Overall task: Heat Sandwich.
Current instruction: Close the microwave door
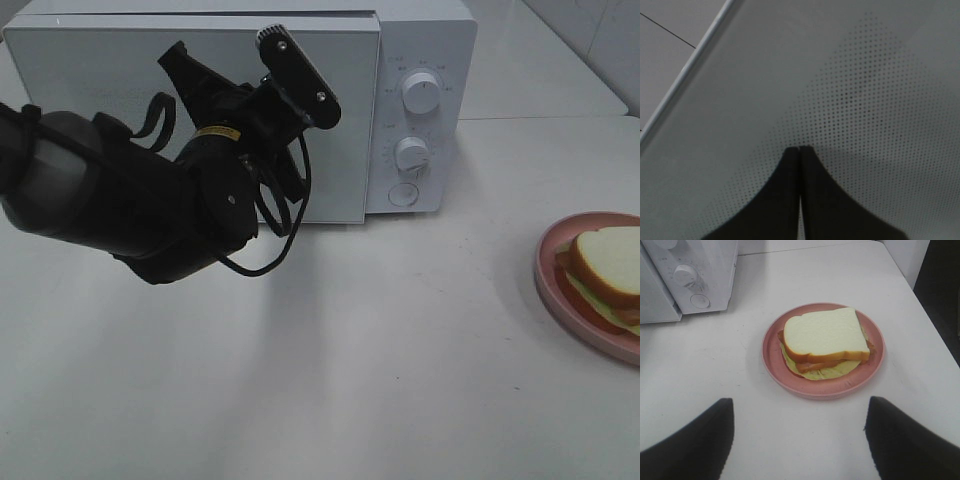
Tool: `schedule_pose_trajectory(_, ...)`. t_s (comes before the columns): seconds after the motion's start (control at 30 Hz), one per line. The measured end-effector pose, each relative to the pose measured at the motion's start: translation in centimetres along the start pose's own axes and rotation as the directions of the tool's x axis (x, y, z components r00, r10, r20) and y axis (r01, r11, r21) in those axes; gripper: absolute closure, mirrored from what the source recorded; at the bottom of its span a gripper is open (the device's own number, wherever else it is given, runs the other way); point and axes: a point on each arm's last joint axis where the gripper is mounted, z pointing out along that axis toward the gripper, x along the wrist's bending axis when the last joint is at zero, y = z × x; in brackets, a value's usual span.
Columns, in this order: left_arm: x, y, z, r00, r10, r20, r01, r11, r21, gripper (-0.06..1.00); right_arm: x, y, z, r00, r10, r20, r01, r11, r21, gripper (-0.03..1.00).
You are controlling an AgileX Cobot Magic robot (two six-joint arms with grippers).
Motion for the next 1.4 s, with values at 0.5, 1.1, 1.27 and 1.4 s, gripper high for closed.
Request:
schedule_pose_trajectory(0.5,0.6,-0.7,0.7,0.874,-0.487,-0.010,0.487,0.874,0.013,0.94,0.0,0.0,0.0,1.000,0.001,0.000,-0.001,1.000,0.000,0.25)
schedule_pose_trajectory(1.1,1.4,-1.4,1.8,0.872,-0.490,0.005,0.490,0.872,0.012,0.94,0.0,0.0,0.0,1.000,0.001,0.000,-0.001,1.000,0.000,0.25)
schedule_pose_trajectory(1.27,1.3,-1.3,1.8,0.873,-0.487,0.013,0.487,0.873,0.015,0.94,0.0,0.0,0.0,1.000,0.001,0.000,-0.001,1.000,0.000,0.25)
schedule_pose_trajectory(1.4,1.3,-1.3,1.7,0.873,-0.487,0.020,0.486,0.874,0.018,0.94,0.0,0.0,0.0,1.000,0.001,0.000,-0.001,1.000,0.000,0.25)
